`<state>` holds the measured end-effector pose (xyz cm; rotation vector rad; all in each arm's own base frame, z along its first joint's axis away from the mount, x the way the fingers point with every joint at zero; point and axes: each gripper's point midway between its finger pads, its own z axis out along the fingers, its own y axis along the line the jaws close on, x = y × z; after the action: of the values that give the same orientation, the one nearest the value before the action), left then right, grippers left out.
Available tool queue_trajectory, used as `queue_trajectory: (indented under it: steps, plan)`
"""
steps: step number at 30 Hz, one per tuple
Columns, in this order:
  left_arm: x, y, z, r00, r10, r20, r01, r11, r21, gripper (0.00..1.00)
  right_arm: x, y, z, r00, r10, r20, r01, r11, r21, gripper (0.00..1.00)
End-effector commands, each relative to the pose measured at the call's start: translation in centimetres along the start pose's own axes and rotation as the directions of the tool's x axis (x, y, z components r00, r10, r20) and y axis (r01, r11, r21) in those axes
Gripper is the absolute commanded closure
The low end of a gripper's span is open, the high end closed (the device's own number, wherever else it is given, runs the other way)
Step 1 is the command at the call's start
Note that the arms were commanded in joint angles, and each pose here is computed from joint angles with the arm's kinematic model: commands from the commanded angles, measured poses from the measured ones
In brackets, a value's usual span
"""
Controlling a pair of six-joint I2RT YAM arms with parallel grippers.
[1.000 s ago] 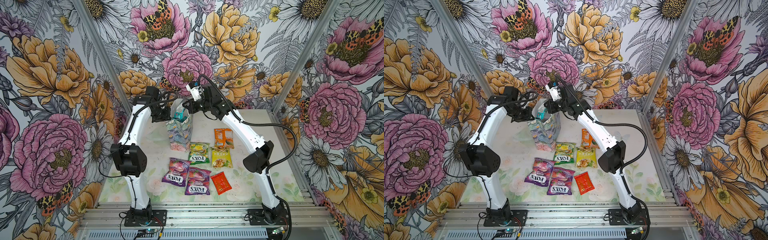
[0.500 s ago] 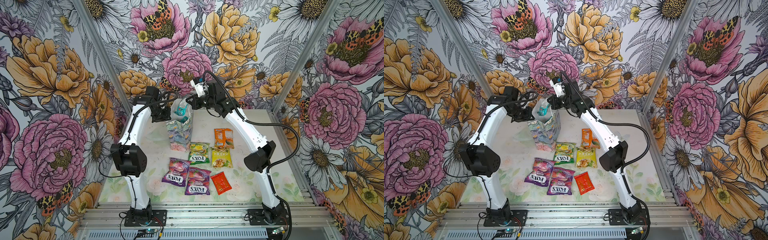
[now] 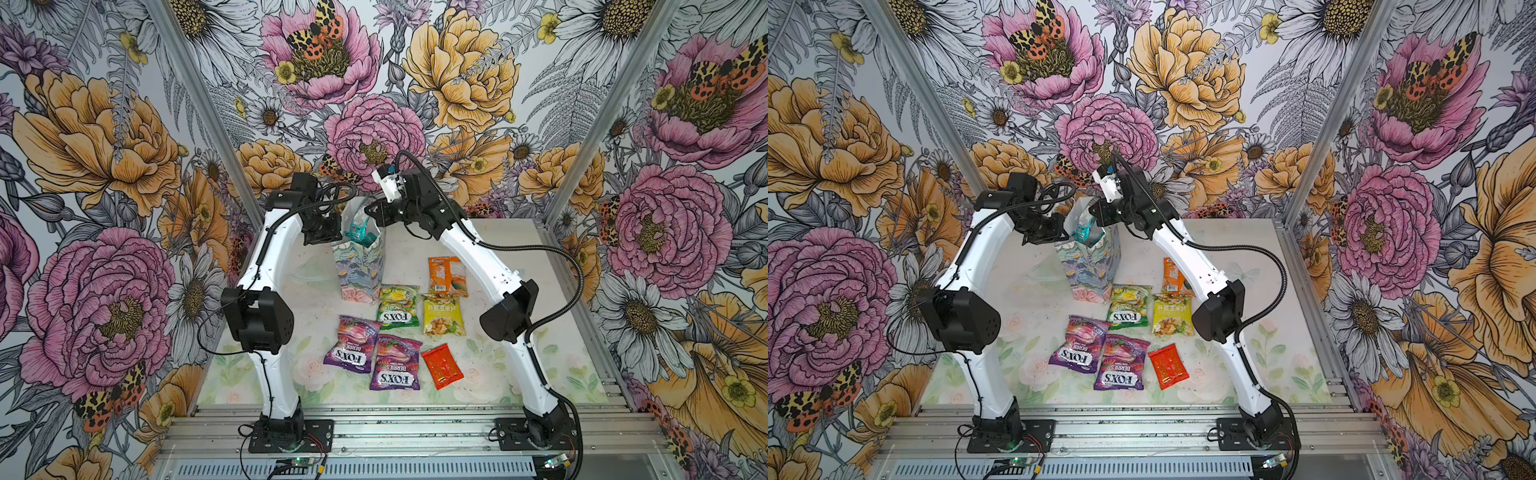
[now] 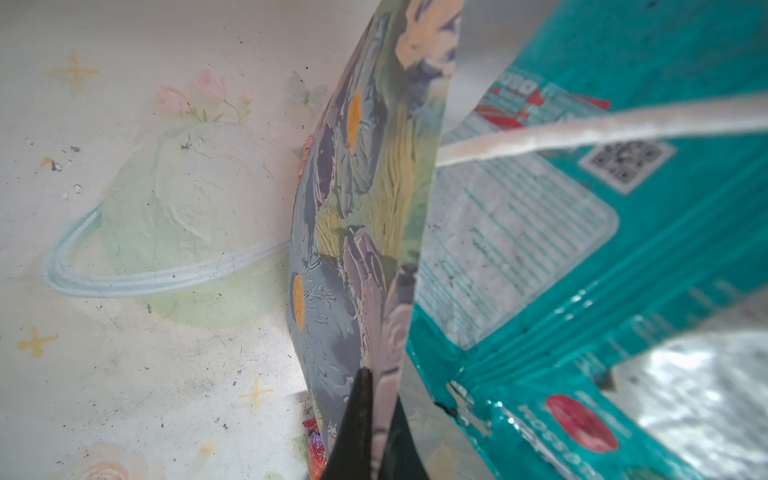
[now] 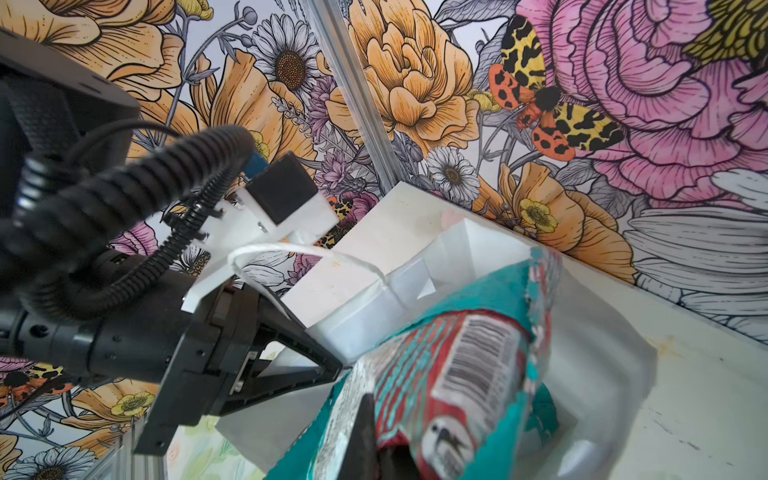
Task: Place the snacks into the paper bag
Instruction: Place the snack in the paper bag.
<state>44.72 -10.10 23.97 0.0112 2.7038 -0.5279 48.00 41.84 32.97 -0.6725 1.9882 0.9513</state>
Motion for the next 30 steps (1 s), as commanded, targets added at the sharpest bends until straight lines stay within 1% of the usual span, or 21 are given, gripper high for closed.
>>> queue_trajectory:
  steps: [1, 7, 15, 18, 19, 20, 25, 30]
  plan:
    - [0.0, -0.8, -1.0, 1.0, 0.009, 0.016, -0.01, 0.999, 0.036, 1.0, -1.4, 1.5, -0.1, 0.999, -0.012, 0.046, 0.015, 0.998, -0.055, 1.0]
    - [0.0, -0.8, -1.1, 1.0, 0.009, 0.017, -0.009, 0.999, 0.035, 1.0, -0.9, 1.4, 0.3, 0.999, -0.005, 0.035, 0.008, 0.998, -0.063, 1.0]
    - [-0.1, -0.7, -1.2, 1.0, 0.008, 0.019, -0.009, 0.999, 0.036, 1.0, -0.9, 1.6, -0.4, 0.999, -0.011, 0.03, 0.012, 0.999, -0.053, 1.0]
    - [0.0, -0.7, -1.3, 1.0, 0.009, 0.02, -0.009, 0.999, 0.036, 1.0, -1.2, 1.5, -0.9, 0.999, -0.01, 0.036, 0.011, 0.999, -0.041, 0.72]
    - [0.0, -0.6, -1.2, 1.0, 0.006, 0.018, -0.007, 0.999, 0.036, 1.0, -1.5, 1.6, -1.2, 0.999, -0.011, 0.041, 0.013, 0.999, -0.038, 0.65]
    - [-0.1, -0.6, -1.3, 1.0, 0.007, 0.02, -0.007, 0.999, 0.035, 1.0, -1.8, 1.7, -1.5, 0.999, -0.015, 0.049, 0.017, 0.999, -0.034, 0.6]
    - [0.0, -0.6, -1.2, 1.0, 0.005, 0.019, -0.006, 0.999, 0.036, 1.0, -3.9, 2.6, -3.9, 0.994, -0.038, 0.102, 0.039, 0.999, -0.01, 0.44]
    - [0.0, -0.6, -1.3, 1.0, 0.007, 0.021, -0.008, 0.999, 0.034, 1.0, -5.6, 4.2, -6.4, 0.988, -0.046, 0.145, 0.049, 0.999, -0.018, 0.39]
